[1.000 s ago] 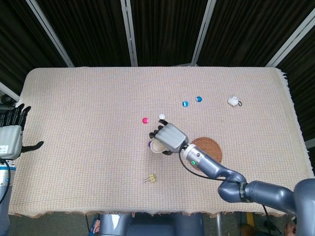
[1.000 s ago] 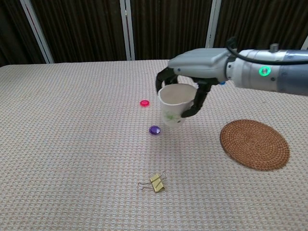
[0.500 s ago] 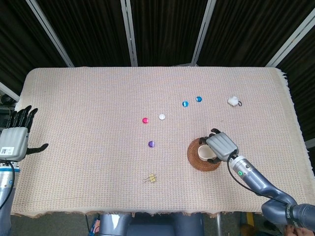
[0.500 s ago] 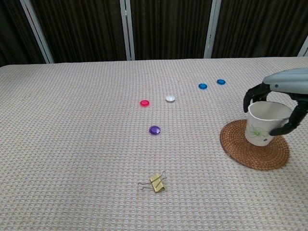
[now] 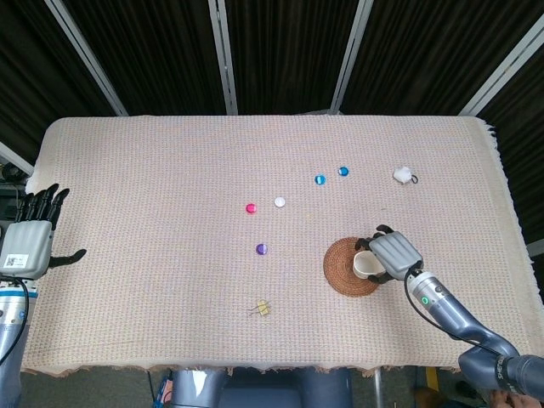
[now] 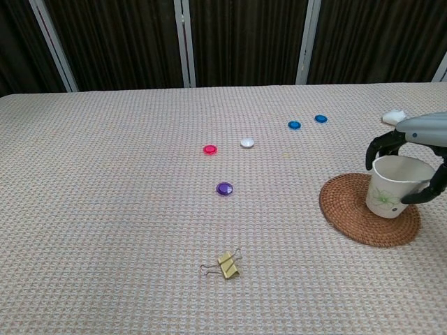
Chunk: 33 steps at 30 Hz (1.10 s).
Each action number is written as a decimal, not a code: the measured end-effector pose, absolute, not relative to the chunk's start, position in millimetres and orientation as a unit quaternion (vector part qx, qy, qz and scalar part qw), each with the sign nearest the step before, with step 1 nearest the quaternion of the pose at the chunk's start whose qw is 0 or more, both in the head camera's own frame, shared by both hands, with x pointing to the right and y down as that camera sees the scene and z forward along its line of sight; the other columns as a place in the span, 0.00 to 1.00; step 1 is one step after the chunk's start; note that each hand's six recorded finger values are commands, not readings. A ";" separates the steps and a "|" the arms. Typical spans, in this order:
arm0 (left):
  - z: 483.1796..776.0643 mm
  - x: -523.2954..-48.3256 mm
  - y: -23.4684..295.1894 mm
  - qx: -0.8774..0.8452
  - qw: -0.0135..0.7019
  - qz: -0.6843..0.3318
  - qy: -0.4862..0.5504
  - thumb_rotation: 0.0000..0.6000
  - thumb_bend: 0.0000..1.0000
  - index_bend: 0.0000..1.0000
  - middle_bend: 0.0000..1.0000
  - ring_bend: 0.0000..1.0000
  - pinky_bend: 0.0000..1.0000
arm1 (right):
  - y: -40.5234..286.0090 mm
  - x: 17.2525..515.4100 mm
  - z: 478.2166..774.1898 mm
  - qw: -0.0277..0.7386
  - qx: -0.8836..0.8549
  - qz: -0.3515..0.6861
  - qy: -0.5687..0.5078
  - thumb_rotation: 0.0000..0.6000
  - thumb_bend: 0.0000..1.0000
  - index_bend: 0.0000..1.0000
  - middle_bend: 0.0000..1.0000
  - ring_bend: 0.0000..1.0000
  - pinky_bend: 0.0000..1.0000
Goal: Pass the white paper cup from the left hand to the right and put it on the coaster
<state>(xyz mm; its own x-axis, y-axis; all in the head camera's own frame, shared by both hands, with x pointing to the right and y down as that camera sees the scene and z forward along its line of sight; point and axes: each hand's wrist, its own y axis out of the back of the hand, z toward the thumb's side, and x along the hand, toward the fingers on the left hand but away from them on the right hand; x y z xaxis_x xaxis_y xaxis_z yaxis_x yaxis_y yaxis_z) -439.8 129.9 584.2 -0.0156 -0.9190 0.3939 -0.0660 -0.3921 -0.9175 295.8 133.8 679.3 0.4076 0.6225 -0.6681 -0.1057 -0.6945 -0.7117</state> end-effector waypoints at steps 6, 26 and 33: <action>583.3 -440.6 130.0 -0.597 0.367 -0.582 0.413 1.00 0.00 0.00 0.00 0.00 0.00 | 135.2 289.4 682.6 0.364 -0.761 0.510 -0.166 1.00 0.00 0.00 0.01 0.00 0.04; 573.8 -440.3 135.4 -0.604 0.374 -0.564 0.421 1.00 0.00 0.00 0.00 0.00 0.00 | 142.4 306.1 583.3 0.454 -0.676 0.488 -0.314 1.00 0.00 0.00 0.00 0.00 0.00; 567.2 -443.6 140.3 -0.605 0.379 -0.557 0.425 1.00 0.00 0.00 0.00 0.00 0.00 | 166.8 346.3 566.9 0.477 -0.623 0.510 -0.352 1.00 0.00 0.00 0.00 0.00 0.00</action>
<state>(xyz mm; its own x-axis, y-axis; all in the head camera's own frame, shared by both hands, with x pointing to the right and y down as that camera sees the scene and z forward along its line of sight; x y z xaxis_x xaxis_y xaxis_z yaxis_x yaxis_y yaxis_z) -443.6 140.3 567.2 0.0190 -0.9356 0.3526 -0.0922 -0.3528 -0.9311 346.3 166.8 566.9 0.2329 0.9253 -0.2993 -0.0481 -0.2964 -0.9538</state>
